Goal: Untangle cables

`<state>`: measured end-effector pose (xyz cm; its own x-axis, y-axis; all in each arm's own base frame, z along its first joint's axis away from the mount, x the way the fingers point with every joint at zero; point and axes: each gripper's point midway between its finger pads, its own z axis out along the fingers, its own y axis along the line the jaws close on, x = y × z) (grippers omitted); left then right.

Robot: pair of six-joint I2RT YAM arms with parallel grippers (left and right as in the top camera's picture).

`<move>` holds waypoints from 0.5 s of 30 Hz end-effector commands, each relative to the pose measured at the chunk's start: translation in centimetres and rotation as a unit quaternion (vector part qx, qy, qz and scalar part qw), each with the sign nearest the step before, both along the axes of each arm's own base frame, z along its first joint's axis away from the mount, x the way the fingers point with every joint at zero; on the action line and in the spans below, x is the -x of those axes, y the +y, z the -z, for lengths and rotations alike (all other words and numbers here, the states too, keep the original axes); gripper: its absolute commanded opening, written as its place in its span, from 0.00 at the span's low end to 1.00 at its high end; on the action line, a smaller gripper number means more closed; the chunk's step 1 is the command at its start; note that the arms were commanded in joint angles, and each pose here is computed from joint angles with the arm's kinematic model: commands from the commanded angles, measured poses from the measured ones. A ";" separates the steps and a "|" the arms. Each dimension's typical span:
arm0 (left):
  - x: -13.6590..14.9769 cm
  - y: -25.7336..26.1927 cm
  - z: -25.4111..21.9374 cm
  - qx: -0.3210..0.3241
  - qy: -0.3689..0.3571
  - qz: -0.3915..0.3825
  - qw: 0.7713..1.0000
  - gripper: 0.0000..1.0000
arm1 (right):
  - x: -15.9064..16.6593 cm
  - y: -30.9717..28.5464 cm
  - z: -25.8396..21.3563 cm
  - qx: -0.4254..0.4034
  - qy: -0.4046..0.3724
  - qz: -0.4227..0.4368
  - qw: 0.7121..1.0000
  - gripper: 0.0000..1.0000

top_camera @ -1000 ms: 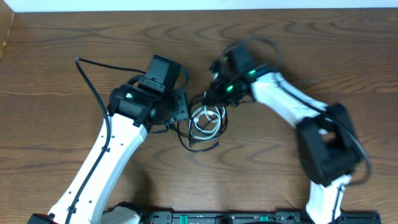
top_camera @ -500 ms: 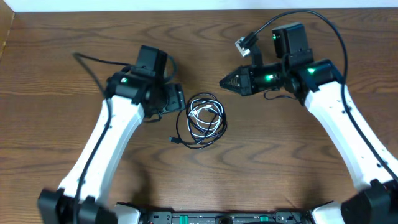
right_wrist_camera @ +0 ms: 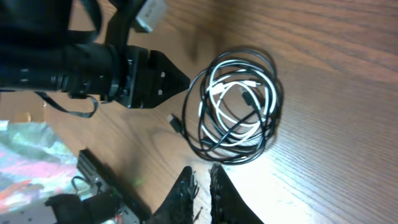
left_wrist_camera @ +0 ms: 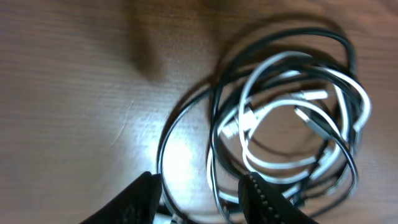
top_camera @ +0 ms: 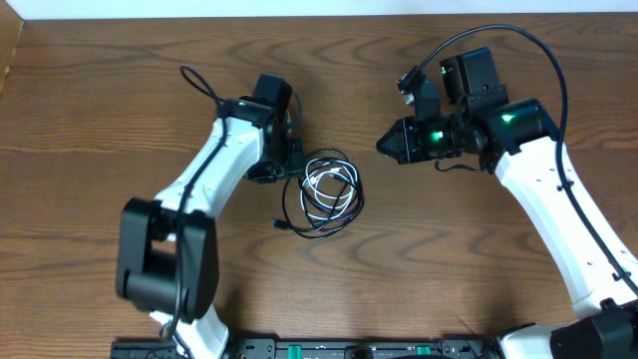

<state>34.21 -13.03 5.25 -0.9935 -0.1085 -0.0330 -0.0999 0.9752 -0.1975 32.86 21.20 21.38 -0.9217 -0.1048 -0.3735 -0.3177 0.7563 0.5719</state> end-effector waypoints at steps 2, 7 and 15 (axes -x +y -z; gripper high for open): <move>-0.3 -0.4 1.9 0.008 0.015 0.006 1.000 0.39 | -0.5 -0.7 0.0 0.016 -0.012 0.008 1.000 0.11; -0.9 -0.1 3.3 -0.005 0.019 -0.025 0.999 0.33 | -0.5 -0.8 0.0 0.018 -0.012 0.009 1.000 0.13; -0.5 -0.7 4.4 -0.007 0.032 -0.027 0.999 0.26 | -0.4 -0.8 0.1 0.020 -0.009 0.010 1.000 0.13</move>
<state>35.17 -13.63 1.75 -0.9873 -0.1585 0.0049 -0.1564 0.9683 -0.1948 33.07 20.62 20.95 -0.9227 -0.0996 -0.3724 -0.3034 0.7837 0.5421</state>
